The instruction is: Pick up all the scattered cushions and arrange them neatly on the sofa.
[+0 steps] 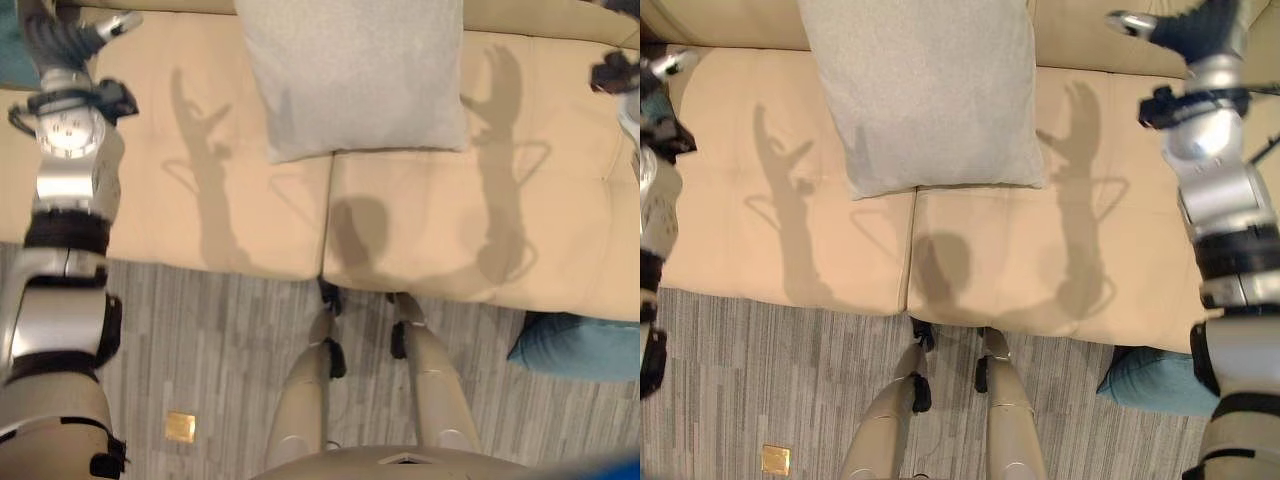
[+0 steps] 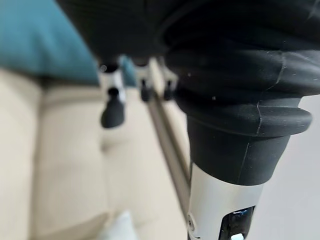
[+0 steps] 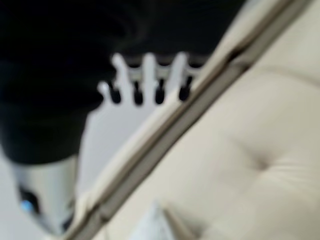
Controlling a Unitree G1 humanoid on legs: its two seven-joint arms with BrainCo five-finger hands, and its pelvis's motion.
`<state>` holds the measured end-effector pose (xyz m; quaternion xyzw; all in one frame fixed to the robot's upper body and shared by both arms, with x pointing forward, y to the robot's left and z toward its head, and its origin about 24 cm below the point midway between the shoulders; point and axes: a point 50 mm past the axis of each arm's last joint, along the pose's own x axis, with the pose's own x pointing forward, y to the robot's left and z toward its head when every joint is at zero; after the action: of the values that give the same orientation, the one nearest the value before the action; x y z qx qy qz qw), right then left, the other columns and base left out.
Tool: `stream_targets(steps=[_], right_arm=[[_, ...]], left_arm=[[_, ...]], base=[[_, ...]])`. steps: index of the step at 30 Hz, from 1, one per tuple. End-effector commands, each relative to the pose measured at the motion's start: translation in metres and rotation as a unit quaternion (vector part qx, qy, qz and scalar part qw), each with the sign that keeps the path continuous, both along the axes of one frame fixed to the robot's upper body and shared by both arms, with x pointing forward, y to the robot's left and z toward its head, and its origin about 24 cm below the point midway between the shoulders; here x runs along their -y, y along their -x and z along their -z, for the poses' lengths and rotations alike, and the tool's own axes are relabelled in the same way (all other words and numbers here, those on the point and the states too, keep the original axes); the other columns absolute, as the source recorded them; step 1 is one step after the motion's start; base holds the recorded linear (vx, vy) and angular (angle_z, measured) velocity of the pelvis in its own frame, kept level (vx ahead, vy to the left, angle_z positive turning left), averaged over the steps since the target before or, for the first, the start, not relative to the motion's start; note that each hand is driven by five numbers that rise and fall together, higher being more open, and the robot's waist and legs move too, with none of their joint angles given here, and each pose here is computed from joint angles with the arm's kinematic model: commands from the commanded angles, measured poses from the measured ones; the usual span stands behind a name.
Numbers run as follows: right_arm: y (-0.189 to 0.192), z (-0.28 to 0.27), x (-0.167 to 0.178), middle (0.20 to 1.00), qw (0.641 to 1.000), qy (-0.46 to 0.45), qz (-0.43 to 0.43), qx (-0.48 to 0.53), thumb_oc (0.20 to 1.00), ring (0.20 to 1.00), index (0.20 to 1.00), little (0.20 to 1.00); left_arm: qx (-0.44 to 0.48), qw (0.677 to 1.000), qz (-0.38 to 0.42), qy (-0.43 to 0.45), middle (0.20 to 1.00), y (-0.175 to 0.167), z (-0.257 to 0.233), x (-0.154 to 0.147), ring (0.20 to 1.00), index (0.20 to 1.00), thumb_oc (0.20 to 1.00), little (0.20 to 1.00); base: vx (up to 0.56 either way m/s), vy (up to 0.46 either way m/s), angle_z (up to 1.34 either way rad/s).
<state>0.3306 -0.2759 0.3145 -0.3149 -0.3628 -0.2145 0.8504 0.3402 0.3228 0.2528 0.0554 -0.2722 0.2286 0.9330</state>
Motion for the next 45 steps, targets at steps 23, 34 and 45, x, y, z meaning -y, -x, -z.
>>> stream_targets(steps=[23, 34, 45], right_arm=[[0.094, 0.305, 0.022, 1.000, 0.876, -0.156, 0.007, -0.455, 1.000, 1.000, 1.000, 1.000], [0.124, 0.347, 0.003, 1.000, 0.830, -0.178, -0.008, -0.528, 1.000, 1.000, 1.000, 1.000], [0.119, 0.342, -0.004, 1.000, 0.836, -0.176, -0.020, -0.519, 1.000, 1.000, 1.000, 1.000]], left_arm=[[-0.440, 0.889, 0.074, 0.102, 1.000, 0.110, 0.305, 0.071, 1.000, 1.000, 1.000, 1.000], [-0.433, 0.883, 0.099, 0.150, 1.000, 0.115, 0.312, 0.094, 1.000, 1.000, 1.000, 1.000], [-0.430, 0.887, 0.085, 0.141, 1.000, 0.118, 0.310, 0.088, 1.000, 1.000, 1.000, 1.000]], base=[[0.05, 0.000, 0.03], [0.04, -0.093, 0.11], [0.19, 0.047, 0.16]])
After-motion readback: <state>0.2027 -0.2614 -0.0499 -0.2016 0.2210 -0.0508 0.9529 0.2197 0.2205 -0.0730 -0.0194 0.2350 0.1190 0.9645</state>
